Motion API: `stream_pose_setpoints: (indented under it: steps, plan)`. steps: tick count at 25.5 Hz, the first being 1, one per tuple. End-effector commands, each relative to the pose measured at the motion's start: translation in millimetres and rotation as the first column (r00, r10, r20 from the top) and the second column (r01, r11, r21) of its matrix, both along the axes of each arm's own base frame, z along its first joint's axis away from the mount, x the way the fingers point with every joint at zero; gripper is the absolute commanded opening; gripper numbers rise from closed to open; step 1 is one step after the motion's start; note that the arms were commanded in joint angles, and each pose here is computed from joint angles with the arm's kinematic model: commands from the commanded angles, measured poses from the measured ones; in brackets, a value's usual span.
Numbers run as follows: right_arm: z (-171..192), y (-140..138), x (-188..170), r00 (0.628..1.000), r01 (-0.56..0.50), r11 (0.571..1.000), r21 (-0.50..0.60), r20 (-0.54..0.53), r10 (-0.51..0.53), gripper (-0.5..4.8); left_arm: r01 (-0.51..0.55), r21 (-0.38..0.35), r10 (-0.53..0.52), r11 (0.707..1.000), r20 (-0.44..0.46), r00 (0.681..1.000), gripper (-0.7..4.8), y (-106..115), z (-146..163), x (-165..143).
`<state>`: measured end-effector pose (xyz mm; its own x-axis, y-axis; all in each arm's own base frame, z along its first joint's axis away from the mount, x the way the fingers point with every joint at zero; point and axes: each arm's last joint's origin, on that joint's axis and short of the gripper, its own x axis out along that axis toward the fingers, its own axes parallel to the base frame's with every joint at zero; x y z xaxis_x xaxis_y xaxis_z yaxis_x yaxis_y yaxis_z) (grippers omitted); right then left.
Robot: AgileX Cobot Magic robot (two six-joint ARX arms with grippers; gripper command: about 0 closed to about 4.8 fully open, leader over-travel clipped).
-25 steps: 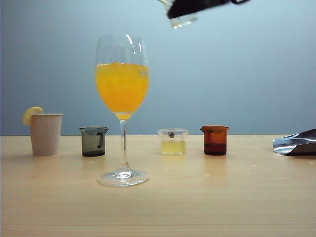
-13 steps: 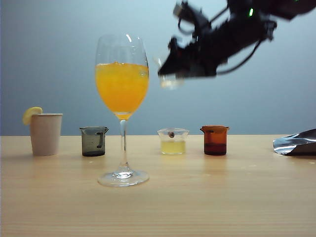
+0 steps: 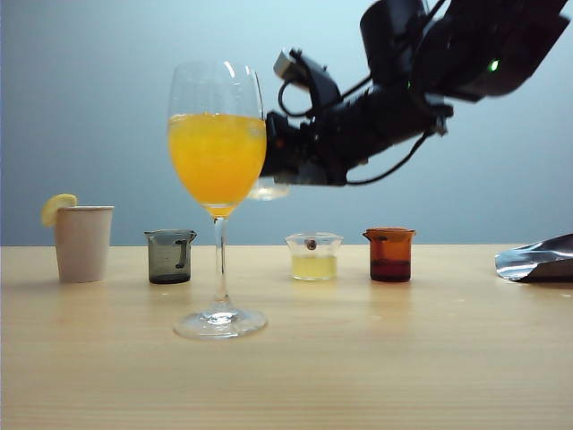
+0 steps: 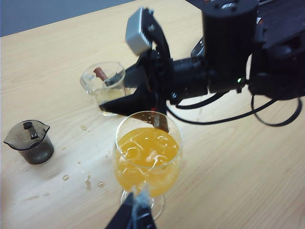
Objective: Pick up the second measuring cup from the left, pour the orange juice inside into the goblet, and finally put the measuring cup back in its original place.
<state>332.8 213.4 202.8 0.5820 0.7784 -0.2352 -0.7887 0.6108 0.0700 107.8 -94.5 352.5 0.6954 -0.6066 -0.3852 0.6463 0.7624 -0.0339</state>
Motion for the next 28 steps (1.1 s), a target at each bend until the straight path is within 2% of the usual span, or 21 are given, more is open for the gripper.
stream_pose_setpoints:
  steps: [1, 14, 18, 28]
  plan:
    - [-5.2, 7.0, 3.2, 0.999, -0.014, 1.000, 0.028, 0.045, 0.013, 1.46, 0.001, -0.002, -0.001, 1.000, 0.009, 1.000, -0.06, 0.1, 1.4, -0.2]
    - [-61.3, 22.0, 14.6, 0.997, -0.019, 0.999, 0.049, 0.077, 0.015, 1.44, -0.002, 0.025, 0.002, 1.000, -0.019, 1.000, -0.06, -1.2, -3.0, 1.4]
    - [-78.3, 36.5, 8.6, 0.996, 0.035, 0.999, 0.029, 0.078, -0.037, 1.44, -0.001, 0.038, 0.002, 0.999, -0.034, 0.999, -0.06, -4.1, -5.5, 4.7]
    - [-84.3, 54.9, 9.4, 0.983, 0.130, 0.991, 0.036, 0.123, -0.133, 1.43, 0.000, 0.055, 0.003, 0.998, -0.054, 0.999, -0.06, -5.6, -8.3, 6.5]
